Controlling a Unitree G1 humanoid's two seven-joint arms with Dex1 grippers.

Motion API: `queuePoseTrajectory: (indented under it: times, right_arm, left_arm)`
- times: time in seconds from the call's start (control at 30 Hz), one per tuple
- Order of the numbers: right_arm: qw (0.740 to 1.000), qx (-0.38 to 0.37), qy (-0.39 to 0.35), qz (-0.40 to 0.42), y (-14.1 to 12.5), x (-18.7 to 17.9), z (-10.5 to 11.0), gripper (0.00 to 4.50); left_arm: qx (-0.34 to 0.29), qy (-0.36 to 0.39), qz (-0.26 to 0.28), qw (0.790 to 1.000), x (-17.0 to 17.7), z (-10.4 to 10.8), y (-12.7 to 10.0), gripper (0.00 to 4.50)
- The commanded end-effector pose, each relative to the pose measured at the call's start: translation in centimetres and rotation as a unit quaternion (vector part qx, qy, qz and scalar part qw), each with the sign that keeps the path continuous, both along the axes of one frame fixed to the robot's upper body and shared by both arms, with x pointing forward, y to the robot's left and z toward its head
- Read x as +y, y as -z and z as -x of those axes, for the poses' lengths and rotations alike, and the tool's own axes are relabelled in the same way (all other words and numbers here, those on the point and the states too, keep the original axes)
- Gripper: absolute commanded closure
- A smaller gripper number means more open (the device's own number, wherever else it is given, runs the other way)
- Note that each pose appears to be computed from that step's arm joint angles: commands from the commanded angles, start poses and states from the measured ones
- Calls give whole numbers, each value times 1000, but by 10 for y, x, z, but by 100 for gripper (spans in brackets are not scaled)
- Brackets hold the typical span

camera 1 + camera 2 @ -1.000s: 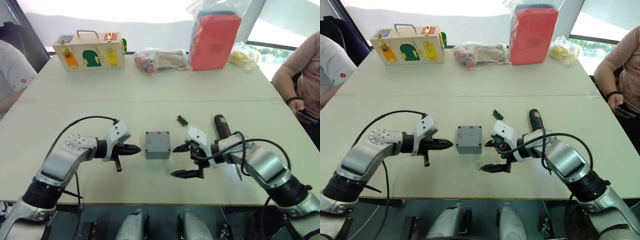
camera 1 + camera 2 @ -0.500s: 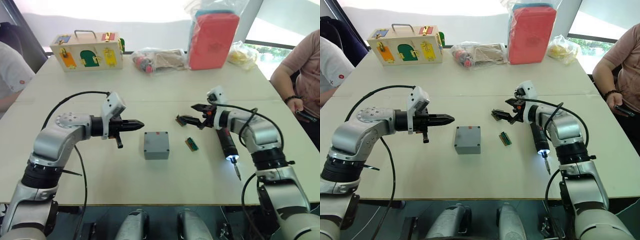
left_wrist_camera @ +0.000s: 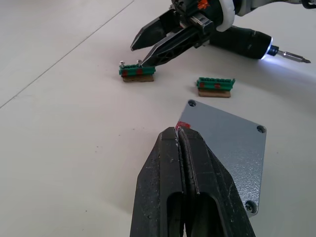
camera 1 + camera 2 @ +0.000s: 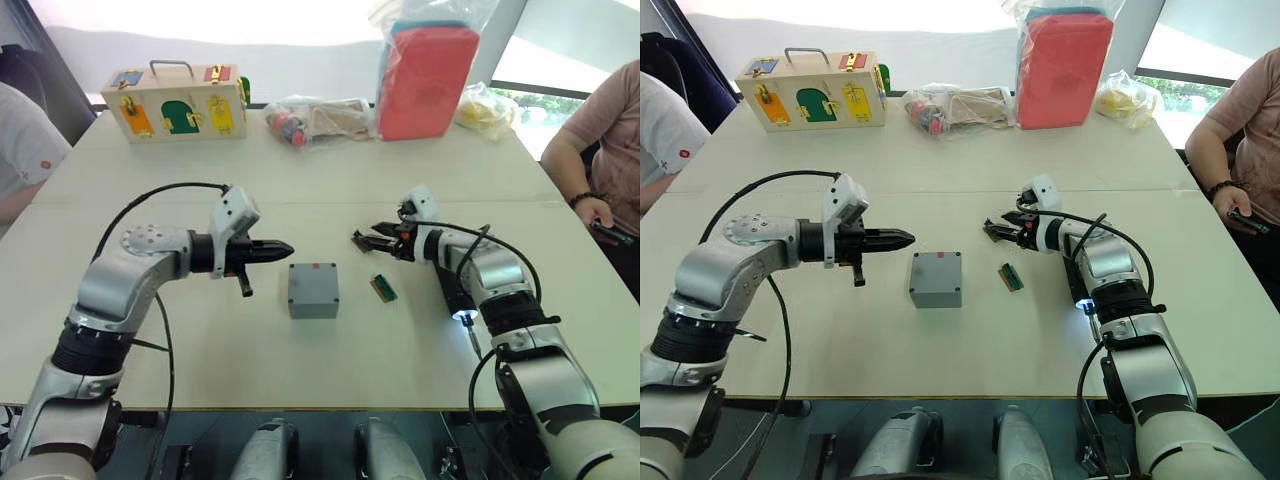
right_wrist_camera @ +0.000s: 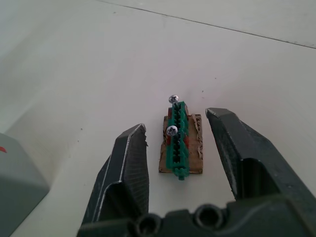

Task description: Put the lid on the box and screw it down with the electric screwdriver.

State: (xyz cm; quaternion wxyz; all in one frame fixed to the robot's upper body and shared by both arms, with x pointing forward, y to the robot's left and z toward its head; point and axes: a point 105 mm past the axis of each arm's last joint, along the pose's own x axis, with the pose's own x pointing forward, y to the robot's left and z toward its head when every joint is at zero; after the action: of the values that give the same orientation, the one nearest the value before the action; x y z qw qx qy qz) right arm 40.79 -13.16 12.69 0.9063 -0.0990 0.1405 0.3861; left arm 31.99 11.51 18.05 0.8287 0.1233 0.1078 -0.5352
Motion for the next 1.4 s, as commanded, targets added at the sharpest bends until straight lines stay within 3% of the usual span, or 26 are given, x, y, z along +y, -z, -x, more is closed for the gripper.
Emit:
queuePoseTrajectory:
  times: [0.03,0.43,0.53,0.63,0.67,1.1,1.33,1.4]
  right_arm:
    - [1000,-22,-8,-8,-13,6,-3,224]
    - [1000,-18,-1,-16,-9,9,-4,224]
    - [1000,-19,2,-14,-8,8,-5,300]
    - [1000,-20,2,-13,-8,8,-5,433]
    - [1000,-19,3,-13,-8,8,-5,447]
    - [999,-25,15,-37,-19,2,-3,447]
    - [996,-48,21,-75,-44,2,2,447]
    - [994,-68,-14,-85,-62,10,15,447]
  left_arm:
    - [-26,1,-5,1000,0,0,-6,450]
    - [-18,-2,-7,1000,1,-1,2,450]
    - [-18,-3,-8,1000,2,-1,3,450]
    - [-17,-3,-8,1000,2,-1,3,450]
    - [-17,-3,-8,1000,2,-1,3,450]
    - [-15,-7,-7,1000,3,-1,4,450]
    - [-11,-4,-1,1000,2,0,4,450]
    - [-1,8,1,1000,4,6,3,450]
